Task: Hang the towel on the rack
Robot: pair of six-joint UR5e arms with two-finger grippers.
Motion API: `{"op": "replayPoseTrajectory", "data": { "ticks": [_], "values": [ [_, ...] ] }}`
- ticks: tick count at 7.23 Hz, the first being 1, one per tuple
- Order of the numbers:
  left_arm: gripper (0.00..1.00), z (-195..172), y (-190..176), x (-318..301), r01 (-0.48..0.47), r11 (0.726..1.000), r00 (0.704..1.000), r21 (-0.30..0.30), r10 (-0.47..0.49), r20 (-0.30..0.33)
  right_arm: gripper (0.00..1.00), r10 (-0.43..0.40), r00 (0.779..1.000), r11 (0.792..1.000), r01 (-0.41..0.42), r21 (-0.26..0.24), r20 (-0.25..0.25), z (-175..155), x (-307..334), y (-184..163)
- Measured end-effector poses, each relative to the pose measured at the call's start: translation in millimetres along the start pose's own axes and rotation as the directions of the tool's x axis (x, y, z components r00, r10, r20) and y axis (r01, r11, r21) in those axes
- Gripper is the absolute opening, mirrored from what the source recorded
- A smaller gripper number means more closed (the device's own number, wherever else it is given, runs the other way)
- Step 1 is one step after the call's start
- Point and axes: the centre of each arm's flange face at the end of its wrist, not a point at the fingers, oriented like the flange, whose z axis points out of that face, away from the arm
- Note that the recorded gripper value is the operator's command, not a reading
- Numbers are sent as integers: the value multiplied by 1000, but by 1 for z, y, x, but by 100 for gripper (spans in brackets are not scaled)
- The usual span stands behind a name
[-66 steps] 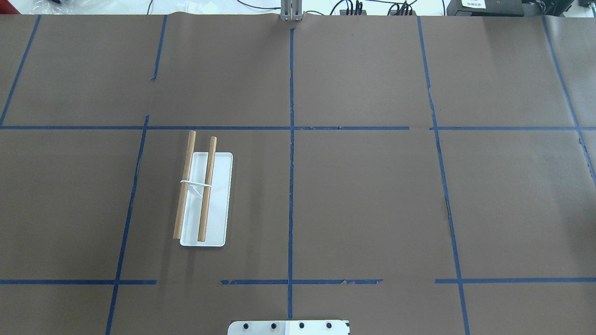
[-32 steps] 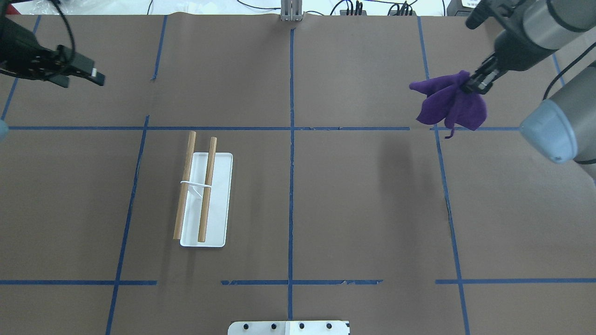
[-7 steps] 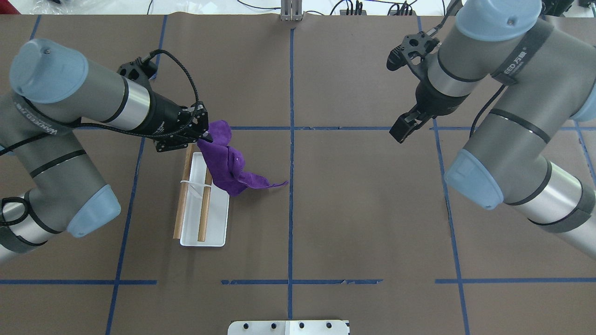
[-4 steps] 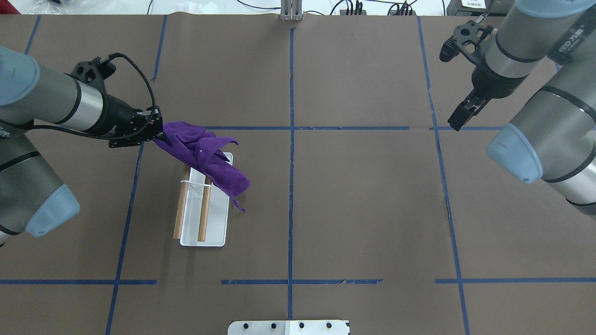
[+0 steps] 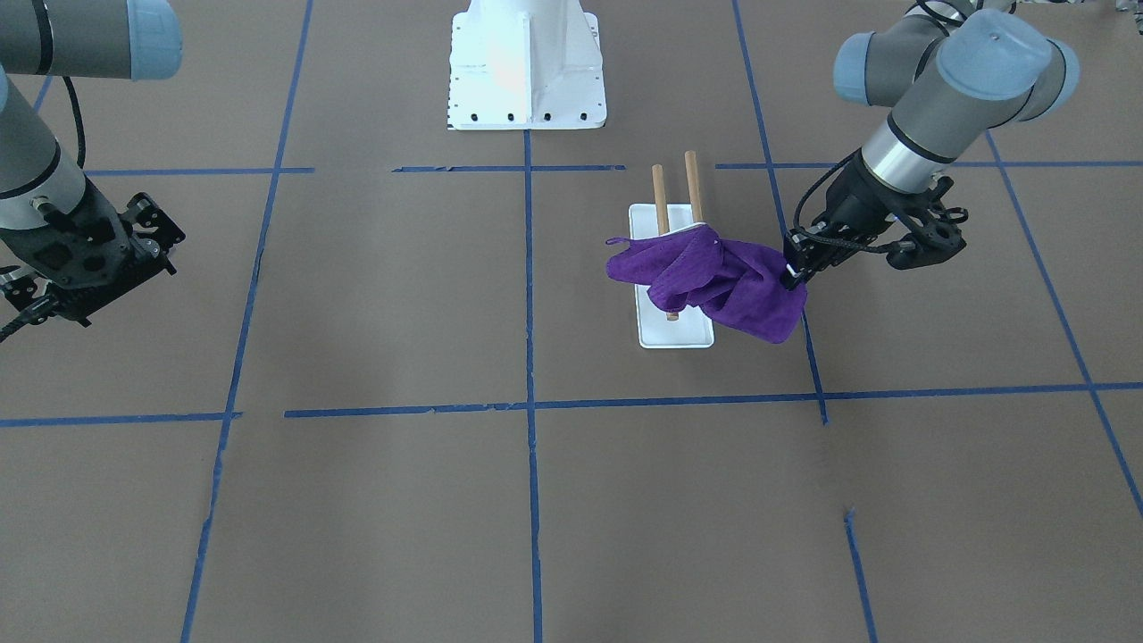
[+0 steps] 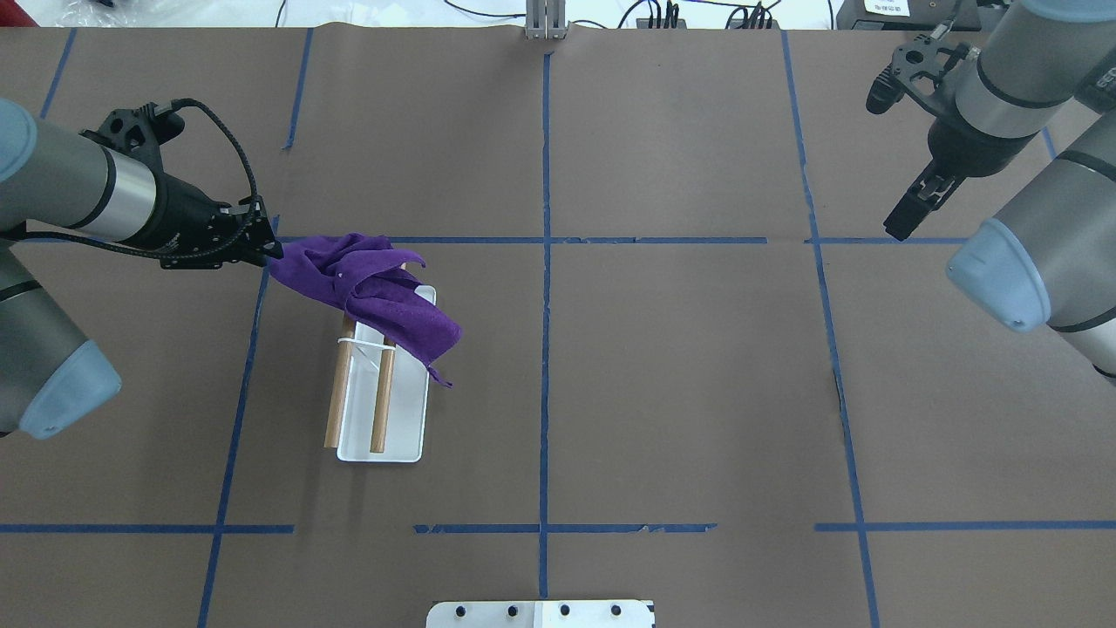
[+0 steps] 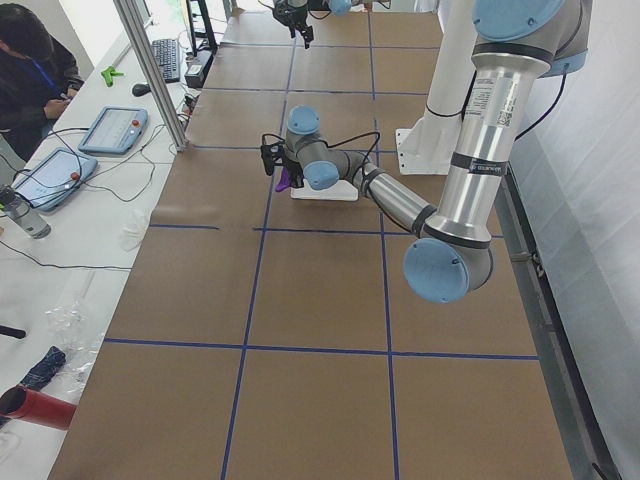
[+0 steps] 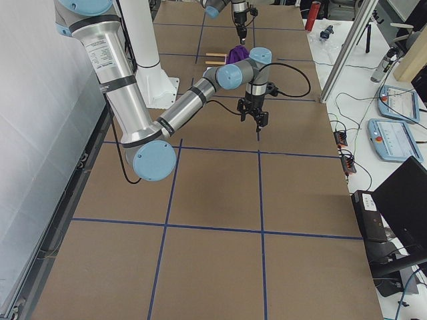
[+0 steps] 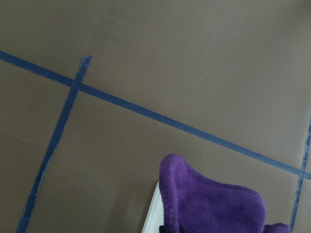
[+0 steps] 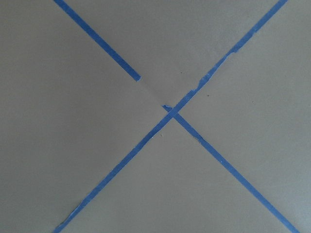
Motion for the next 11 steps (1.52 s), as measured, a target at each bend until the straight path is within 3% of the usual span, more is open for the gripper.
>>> {"op": "replayPoseTrajectory", "data": {
  "ticks": [2,3,4,5,7,8,9,10,11],
  "values": [
    [100,-1,-1,-4,-32,1000,999,1,32,3,100,31,999,1000,-31,-5,9,0,12,10],
    [100,-4,-4,-15,-91,996,996,4,91,15,100,82,996,997,-82,-9,35,0,32,27],
    [100,-10,-13,-36,-181,983,983,12,180,41,100,155,986,988,-154,-16,67,1,62,56],
    [100,-15,-24,-72,-308,951,948,8,307,89,100,238,968,971,-236,-29,79,4,97,98],
    [100,-32,-53,-161,-571,819,798,-56,570,194,100,366,928,930,-362,-62,71,16,158,189],
    [100,-50,-74,-207,-649,754,718,-101,651,245,100,399,914,916,-394,-74,75,26,185,236],
    [100,-74,-97,-254,-688,710,656,-149,697,289,100,427,898,904,-422,-67,101,43,211,282],
    [100,-99,-116,-296,-676,713,652,-185,696,300,100,450,883,893,-448,-48,133,67,232,320],
    [100,-123,-126,-330,-611,766,714,-203,643,278,100,468,871,883,-468,-37,149,89,245,343]
  ]
}}
